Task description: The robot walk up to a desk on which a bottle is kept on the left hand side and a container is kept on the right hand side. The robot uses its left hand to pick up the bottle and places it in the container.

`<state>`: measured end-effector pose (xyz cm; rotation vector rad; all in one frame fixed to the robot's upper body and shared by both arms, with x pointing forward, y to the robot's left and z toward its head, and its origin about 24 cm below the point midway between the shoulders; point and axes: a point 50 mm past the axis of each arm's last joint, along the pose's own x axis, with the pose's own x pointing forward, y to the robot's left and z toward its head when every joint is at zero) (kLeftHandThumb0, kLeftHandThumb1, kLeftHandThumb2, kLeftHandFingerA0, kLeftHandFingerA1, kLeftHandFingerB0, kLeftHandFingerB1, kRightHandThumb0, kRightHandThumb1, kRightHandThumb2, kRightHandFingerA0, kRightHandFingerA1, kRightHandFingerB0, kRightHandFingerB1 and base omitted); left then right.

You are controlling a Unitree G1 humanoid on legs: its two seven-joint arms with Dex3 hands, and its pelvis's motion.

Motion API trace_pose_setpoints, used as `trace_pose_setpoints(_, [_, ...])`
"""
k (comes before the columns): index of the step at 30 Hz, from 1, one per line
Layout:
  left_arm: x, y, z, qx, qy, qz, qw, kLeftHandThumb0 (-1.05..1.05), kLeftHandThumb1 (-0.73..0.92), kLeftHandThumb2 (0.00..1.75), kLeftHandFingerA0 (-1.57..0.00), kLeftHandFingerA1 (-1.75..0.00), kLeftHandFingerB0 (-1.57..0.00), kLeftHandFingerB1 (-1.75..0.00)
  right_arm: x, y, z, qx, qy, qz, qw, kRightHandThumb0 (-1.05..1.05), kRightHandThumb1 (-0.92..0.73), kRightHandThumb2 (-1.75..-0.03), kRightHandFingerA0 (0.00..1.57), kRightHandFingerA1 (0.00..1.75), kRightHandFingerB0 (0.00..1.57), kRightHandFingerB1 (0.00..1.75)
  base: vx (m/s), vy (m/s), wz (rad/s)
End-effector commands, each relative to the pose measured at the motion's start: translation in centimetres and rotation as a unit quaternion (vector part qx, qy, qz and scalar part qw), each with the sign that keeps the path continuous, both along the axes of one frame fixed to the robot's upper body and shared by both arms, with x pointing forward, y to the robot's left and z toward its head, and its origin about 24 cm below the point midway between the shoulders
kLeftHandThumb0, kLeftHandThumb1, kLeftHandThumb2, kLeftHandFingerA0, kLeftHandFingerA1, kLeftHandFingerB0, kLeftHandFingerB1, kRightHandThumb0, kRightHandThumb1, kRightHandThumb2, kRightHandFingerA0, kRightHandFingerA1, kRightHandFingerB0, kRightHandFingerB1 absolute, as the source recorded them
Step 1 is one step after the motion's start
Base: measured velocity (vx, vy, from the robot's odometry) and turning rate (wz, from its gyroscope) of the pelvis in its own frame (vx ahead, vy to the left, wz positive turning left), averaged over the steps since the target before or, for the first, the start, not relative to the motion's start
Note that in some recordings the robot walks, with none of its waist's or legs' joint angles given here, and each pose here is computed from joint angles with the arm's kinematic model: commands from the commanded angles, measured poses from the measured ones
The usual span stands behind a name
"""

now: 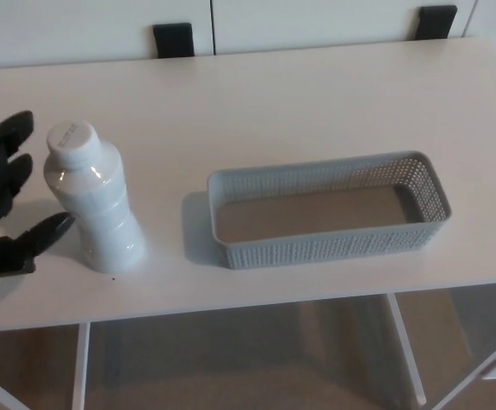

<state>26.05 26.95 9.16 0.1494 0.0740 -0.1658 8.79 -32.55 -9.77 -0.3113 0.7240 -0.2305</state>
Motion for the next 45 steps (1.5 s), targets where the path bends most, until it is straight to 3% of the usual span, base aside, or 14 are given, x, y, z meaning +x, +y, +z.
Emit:
trace_pose_setpoints(1, [-0.2, -0.2, -0.8, -0.020, 0.035, -0.006, 0.999, -0.61, 0.40, 0.75, 0.00, -0.18, 0.00, -0.09, -0.1, -0.5, 0.5, 0.004, -0.004, -0.008, 1.000, -0.33, -0.55, -0.56, 0.77, 0.57, 0.57, 0.46, 0.00, 0.000, 0.00])
trace_pose_setpoints(12, [-0.2, -1.1, -1.7, -0.031, 0.055, -0.017, 0.998, -0.60, 0.39, 0.75, 0.00, -0.19, 0.00, -0.10, 0.1, -0.4, 0.6, -0.002, -0.007, -0.003, 1.000, -0.34, -0.54, -0.56, 0.75, 0.58, 0.59, 0.47, 0.00, 0.000, 0.00])
trace_pose_setpoints(27, [3.2, -3.3, -3.0, -0.043, 0.087, -0.008, 0.995, -0.60, 0.39, 0.75, -0.07, -0.41, -0.01, -0.13, 0.3, -0.4, 0.4, 0.002, -0.006, -0.006, 1.000, -0.33, -0.55, -0.56, 0.72, 0.56, 0.58, 0.47, 0.00, 0.000, 0.00])
trace_pose_setpoints(30, [4.5, -4.1, -3.3, -0.028, 0.091, 0.014, 0.995, -0.58, 0.40, 0.72, -0.14, -0.42, -0.02, -0.16, 0.5, -0.2, 0.7, 0.000, -0.017, 0.009, 1.000, -0.37, -0.55, -0.56, 0.74, 0.58, 0.58, 0.47, 0.00, 0.000, 0.00])
trace_pose_setpoints(31, [4.8, -4.2, -3.4, -0.023, 0.087, 0.022, 0.996, -0.54, 0.49, 0.54, -0.30, -0.35, -0.02, -0.23, 0.5, -0.2, 0.7, -0.001, -0.017, 0.010, 1.000, -0.37, -0.55, -0.56, 0.77, 0.58, 0.59, 0.46, 0.00, 0.000, 0.00])
trace_pose_setpoints(32, [5.2, -4.6, -3.6, -0.012, 0.077, 0.056, 0.995, -0.39, 0.52, 0.56, -0.68, -0.46, -0.19, -0.28, 0.6, -0.1, 0.7, -0.003, -0.020, 0.013, 1.000, -0.36, -0.55, -0.56, 0.75, 0.58, 0.58, 0.47, 0.00, 0.000, 0.00])
trace_pose_setpoints(33, [5.6, -5.0, -3.7, -0.004, 0.068, 0.088, 0.994, -0.39, 0.52, 0.56, -0.68, -0.46, -0.19, -0.28, 0.7, 0.0, 0.7, -0.003, -0.023, 0.014, 1.000, -0.36, -0.55, -0.56, 0.75, 0.58, 0.58, 0.47, 0.00, 0.000, 0.00])
trace_pose_setpoints(34, [5.9, -5.3, -3.8, 0.003, 0.064, 0.122, 0.991, -0.32, 0.58, 0.64, -0.93, -0.58, -0.29, -0.35, 0.9, 0.3, 0.8, -0.004, -0.029, 0.019, 0.999, -0.36, -0.55, -0.56, 0.74, 0.57, 0.59, 0.47, 0.00, 0.000, 0.00])
trace_pose_setpoints(35, [6.0, -5.4, -3.9, 0.005, 0.063, 0.133, 0.989, -0.32, 0.58, 0.64, -0.93, -0.58, -0.29, -0.35, 0.9, 0.4, 0.8, -0.004, -0.031, 0.021, 0.999, -0.36, -0.55, -0.56, 0.74, 0.57, 0.59, 0.47, 0.00, 0.000, 0.00])
trace_pose_setpoints(36, [6.1, -5.4, -3.9, 0.008, 0.061, 0.139, 0.988, -0.23, 0.69, 0.61, -1.13, -0.64, -0.38, -0.35, 1.0, 0.5, 0.9, -0.005, -0.033, 0.024, 0.999, -0.35, -0.55, -0.56, 0.75, 0.56, 0.60, 0.47, 0.00, 0.000, 0.00])
trace_pose_setpoints(37, [6.2, -5.5, -4.0, 0.011, 0.059, 0.146, 0.987, -0.23, 0.69, 0.61, -1.13, -0.64, -0.38, -0.35, 1.0, 0.6, 0.9, -0.006, -0.034, 0.027, 0.999, -0.35, -0.55, -0.56, 0.75, 0.56, 0.60, 0.47, 0.00, 0.000, 0.00])
trace_pose_setpoints(39, [6.4, -5.8, -4.0, 0.012, 0.037, 0.142, 0.989, -0.08, 0.81, 0.64, -1.15, -1.35, -0.83, -0.55, 1.5, 1.0, 1.0, -0.017, -0.047, 0.049, 0.998, -0.38, -0.53, -0.55, 0.79, 0.57, 0.63, 0.47, 0.00, 0.000, 0.00])
trace_pose_setpoints(43, [6.5, -6.2, -4.0, 0.008, 0.034, 0.141, 0.989, -0.08, 0.77, 0.66, -1.09, -1.45, -0.92, -0.71, 1.9, 1.3, 1.3, -0.015, -0.060, 0.057, 0.996, -0.37, -0.54, -0.56, 0.80, 0.59, 0.62, 0.48, 0.00, 0.000, 0.00])
trace_pose_setpoints(45, [6.4, -6.3, -4.2, 0.003, 0.037, 0.139, 0.990, -0.04, 0.73, 0.77, -1.10, -1.46, -0.90, -0.95, 1.9, 1.1, 1.4, -0.015, -0.058, 0.057, 0.997, -0.35, -0.54, -0.56, 0.78, 0.57, 0.62, 0.48, 0.00, 0.000, 0.00])
